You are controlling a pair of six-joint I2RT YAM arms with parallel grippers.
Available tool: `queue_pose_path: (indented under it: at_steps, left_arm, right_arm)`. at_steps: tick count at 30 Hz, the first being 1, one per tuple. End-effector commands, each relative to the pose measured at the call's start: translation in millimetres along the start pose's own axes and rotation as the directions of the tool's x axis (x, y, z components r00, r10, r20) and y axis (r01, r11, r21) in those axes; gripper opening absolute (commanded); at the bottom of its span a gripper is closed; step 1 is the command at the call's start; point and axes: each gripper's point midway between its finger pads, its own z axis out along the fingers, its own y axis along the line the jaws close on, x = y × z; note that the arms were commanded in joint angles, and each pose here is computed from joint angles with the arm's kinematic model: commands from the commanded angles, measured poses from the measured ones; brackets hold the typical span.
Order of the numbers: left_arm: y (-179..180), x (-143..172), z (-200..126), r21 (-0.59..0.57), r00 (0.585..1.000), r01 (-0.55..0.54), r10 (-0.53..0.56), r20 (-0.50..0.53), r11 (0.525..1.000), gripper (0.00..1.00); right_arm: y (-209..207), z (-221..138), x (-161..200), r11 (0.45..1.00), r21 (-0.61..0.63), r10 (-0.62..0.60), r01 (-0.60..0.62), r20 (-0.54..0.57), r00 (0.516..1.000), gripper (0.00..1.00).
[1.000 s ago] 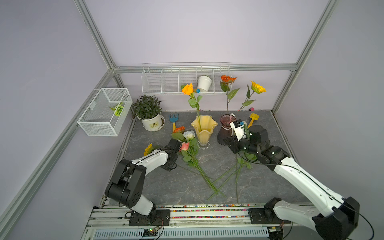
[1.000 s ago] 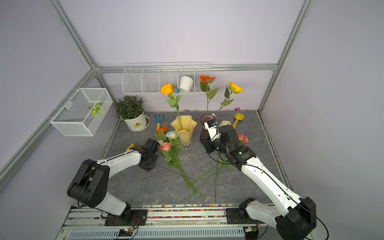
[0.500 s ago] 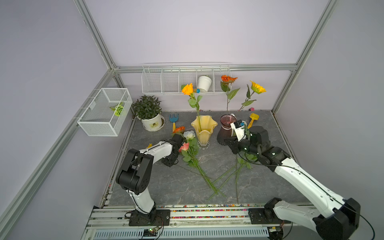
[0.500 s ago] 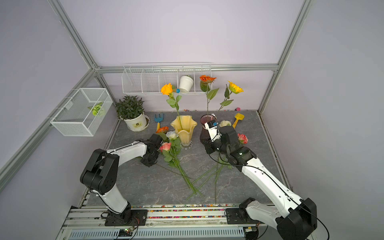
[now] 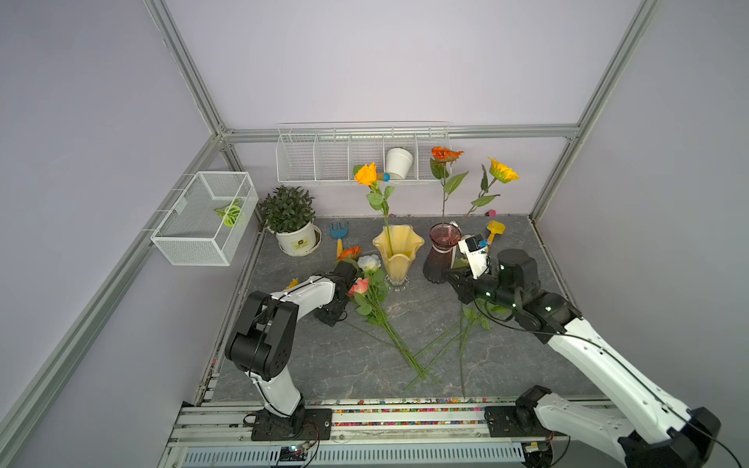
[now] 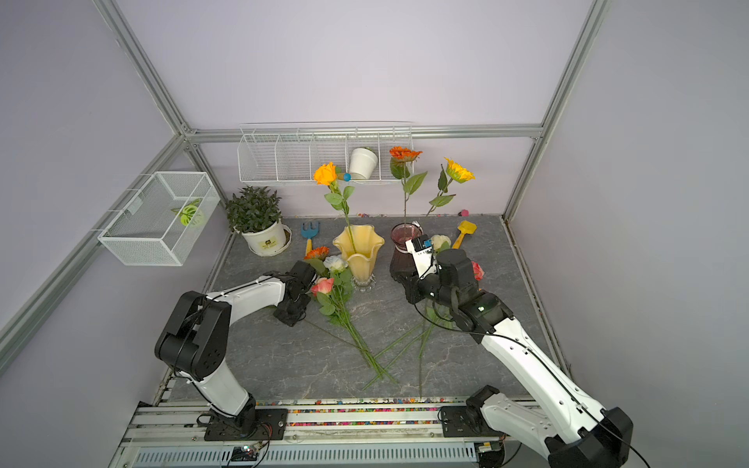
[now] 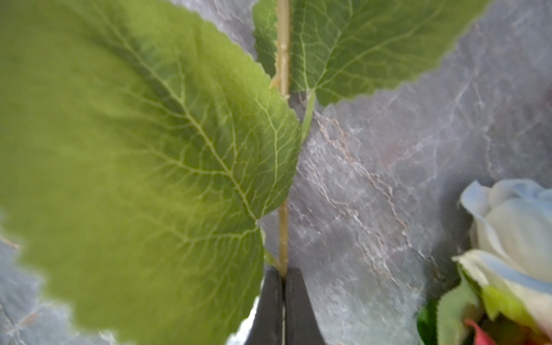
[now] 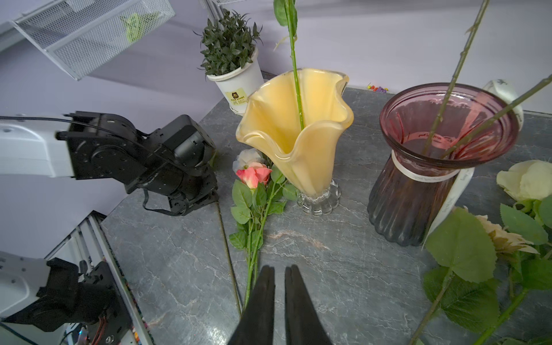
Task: Arrange the flowers in different vases according to their variety
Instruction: Pick up the flower at the center of the board, then insert the flower into the vase.
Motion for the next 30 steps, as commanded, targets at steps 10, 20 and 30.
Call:
queue_pose_path:
  at_steps: [10, 20, 30]
  left_arm:
    - [-33.9, -44.6, -150.6, 0.143, 0.916, -0.224, 0.158, 0.369, 0.964, 0.00]
    - [-58.2, -69.8, -304.2, 0.356, 0.714, -0.513, 0.158, 0.682, 0.781, 0.00]
    - [-93.7, -48.1, -497.7, 0.500, 0.511, -0.775, -0.081, 0.856, 0.387, 0.00]
  right_arm:
    - [74.0, -44.7, 39.2, 0.921, -0.388, -0.001, -0.040, -0.106, 0.994, 0.00]
    - [84.2, -72.9, 22.6, 0.912, -0.408, 0.038, -0.037, -0.006, 0.999, 0.00]
    - [33.6, -55.8, 44.6, 0.972, -0.132, 0.190, -0.197, -0.059, 0.980, 0.00]
